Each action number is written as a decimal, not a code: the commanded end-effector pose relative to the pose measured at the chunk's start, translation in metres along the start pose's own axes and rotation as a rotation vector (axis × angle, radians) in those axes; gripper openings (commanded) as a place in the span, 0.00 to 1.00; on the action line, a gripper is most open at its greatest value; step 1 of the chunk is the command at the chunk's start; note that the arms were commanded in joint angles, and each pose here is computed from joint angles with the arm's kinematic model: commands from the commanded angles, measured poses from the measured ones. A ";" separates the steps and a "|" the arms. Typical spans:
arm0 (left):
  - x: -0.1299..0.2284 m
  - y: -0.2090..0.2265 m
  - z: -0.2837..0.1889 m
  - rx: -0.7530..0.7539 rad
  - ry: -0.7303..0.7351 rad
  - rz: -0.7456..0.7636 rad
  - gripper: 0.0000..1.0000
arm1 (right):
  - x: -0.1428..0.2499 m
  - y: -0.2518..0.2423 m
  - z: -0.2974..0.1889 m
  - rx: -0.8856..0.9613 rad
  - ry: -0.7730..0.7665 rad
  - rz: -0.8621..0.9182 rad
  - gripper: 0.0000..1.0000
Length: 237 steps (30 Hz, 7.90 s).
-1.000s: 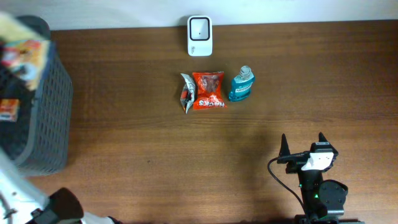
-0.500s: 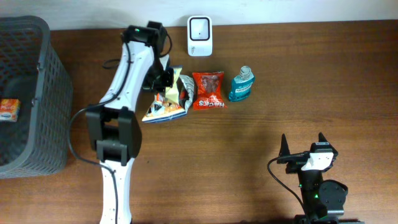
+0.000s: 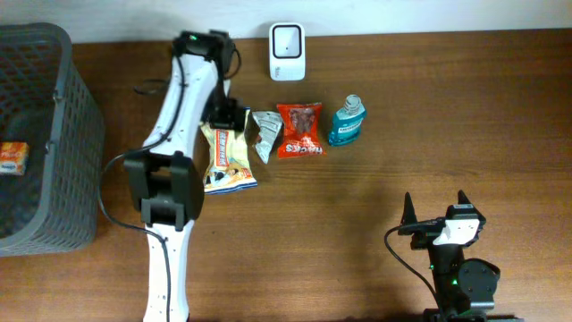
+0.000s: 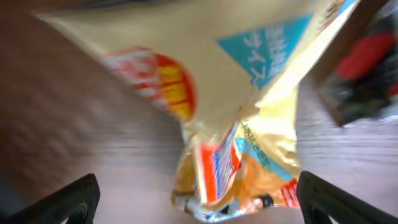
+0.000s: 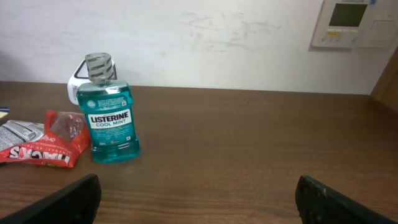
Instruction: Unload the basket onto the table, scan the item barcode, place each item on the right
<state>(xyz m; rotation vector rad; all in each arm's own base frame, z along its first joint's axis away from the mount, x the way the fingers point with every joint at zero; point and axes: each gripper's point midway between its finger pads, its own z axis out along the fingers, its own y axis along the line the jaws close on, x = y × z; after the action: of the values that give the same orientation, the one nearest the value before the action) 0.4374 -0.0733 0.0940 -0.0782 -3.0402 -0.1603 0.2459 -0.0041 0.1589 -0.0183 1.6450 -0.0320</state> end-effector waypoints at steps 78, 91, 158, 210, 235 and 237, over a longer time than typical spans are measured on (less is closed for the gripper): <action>0.055 0.447 0.132 -0.476 -0.105 -0.268 0.00 | 0.003 0.000 0.000 0.003 0.003 -0.003 0.99; -0.006 0.382 -0.013 -0.401 -0.483 -0.368 0.00 | 0.003 0.000 0.000 0.003 0.003 -0.003 0.99; 0.044 -0.013 -0.225 0.427 -0.563 0.163 0.99 | 0.003 0.000 0.000 0.003 0.003 -0.003 0.99; -0.026 0.041 -0.165 0.268 -0.582 -0.304 0.99 | -0.183 0.099 0.049 -0.617 0.466 0.269 0.99; -0.026 0.041 -0.165 0.268 -0.582 -0.303 0.99 | -0.008 0.118 0.189 -0.477 0.721 -0.211 0.98; -0.026 0.041 -0.165 0.268 -0.582 -0.303 0.99 | -0.003 0.119 0.190 -0.485 0.729 -0.208 0.99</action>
<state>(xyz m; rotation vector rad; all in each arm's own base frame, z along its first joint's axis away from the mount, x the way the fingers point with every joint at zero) 0.4822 -0.0530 0.2555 0.4160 -3.5846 0.3173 0.4324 0.1138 0.1490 -0.5996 2.3314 0.2563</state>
